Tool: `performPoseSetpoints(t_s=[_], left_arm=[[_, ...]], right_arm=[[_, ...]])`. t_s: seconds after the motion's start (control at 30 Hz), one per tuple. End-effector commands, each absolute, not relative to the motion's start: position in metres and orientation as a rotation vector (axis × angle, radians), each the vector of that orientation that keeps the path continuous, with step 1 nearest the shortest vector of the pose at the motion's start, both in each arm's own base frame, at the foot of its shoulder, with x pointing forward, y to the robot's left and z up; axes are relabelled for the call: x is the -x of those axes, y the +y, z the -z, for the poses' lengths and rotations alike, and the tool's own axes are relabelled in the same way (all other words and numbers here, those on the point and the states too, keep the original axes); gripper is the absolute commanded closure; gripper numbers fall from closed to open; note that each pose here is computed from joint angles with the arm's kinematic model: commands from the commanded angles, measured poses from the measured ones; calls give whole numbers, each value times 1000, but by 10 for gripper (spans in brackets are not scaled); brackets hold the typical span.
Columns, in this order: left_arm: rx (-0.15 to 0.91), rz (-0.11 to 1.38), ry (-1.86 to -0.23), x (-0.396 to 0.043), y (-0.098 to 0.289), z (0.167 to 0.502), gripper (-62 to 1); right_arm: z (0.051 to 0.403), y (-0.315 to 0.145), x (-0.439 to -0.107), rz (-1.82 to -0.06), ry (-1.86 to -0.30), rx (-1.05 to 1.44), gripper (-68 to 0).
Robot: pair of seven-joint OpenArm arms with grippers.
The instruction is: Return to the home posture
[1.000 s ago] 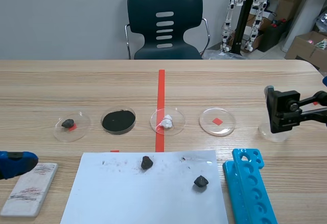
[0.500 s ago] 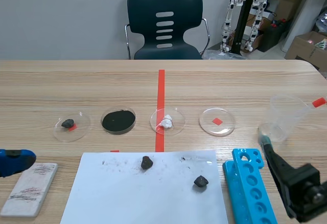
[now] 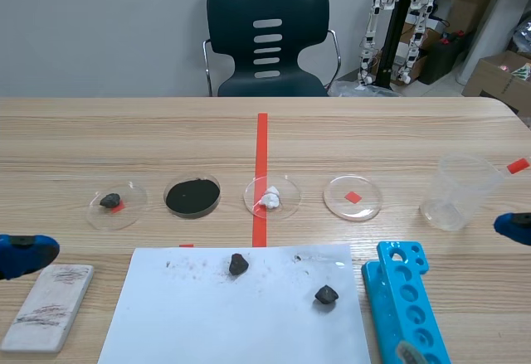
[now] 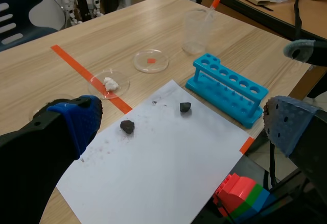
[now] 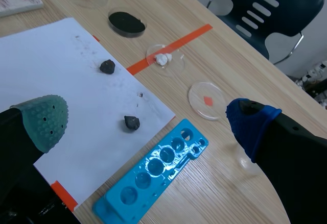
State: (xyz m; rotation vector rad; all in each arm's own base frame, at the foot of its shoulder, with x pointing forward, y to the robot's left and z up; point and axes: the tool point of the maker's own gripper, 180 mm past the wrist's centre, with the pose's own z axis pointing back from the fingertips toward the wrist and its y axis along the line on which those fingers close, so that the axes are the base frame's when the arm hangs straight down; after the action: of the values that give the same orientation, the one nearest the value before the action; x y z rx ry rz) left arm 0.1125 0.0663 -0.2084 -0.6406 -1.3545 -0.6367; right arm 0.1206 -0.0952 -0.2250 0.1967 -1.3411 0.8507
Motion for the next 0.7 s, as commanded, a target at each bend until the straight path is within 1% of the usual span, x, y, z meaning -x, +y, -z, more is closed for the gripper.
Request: performPoseSetpoints(t_s=[0.0, 0.1, 0.37, 0.53, 0.67], left_arm=[[663, 643, -1411, -117, 61, 190, -623], [655, 656, -1434, -120, 61, 182, -623], [590, 678, -1503, -135, 69, 170, -623], [560, 686, -1533, -141, 72, 167, -623], [539, 694, -1520, -144, 73, 170, -623]], right_arm=[[218, -94, -120, -855, -1370, -201, -657], [219, -92, -115, -861, -1364, -214, -657], [218, -92, -114, -858, -1367, -219, -657], [218, -92, -114, -855, -1369, -220, -657], [217, -92, -114, -854, -1369, -220, -657]])
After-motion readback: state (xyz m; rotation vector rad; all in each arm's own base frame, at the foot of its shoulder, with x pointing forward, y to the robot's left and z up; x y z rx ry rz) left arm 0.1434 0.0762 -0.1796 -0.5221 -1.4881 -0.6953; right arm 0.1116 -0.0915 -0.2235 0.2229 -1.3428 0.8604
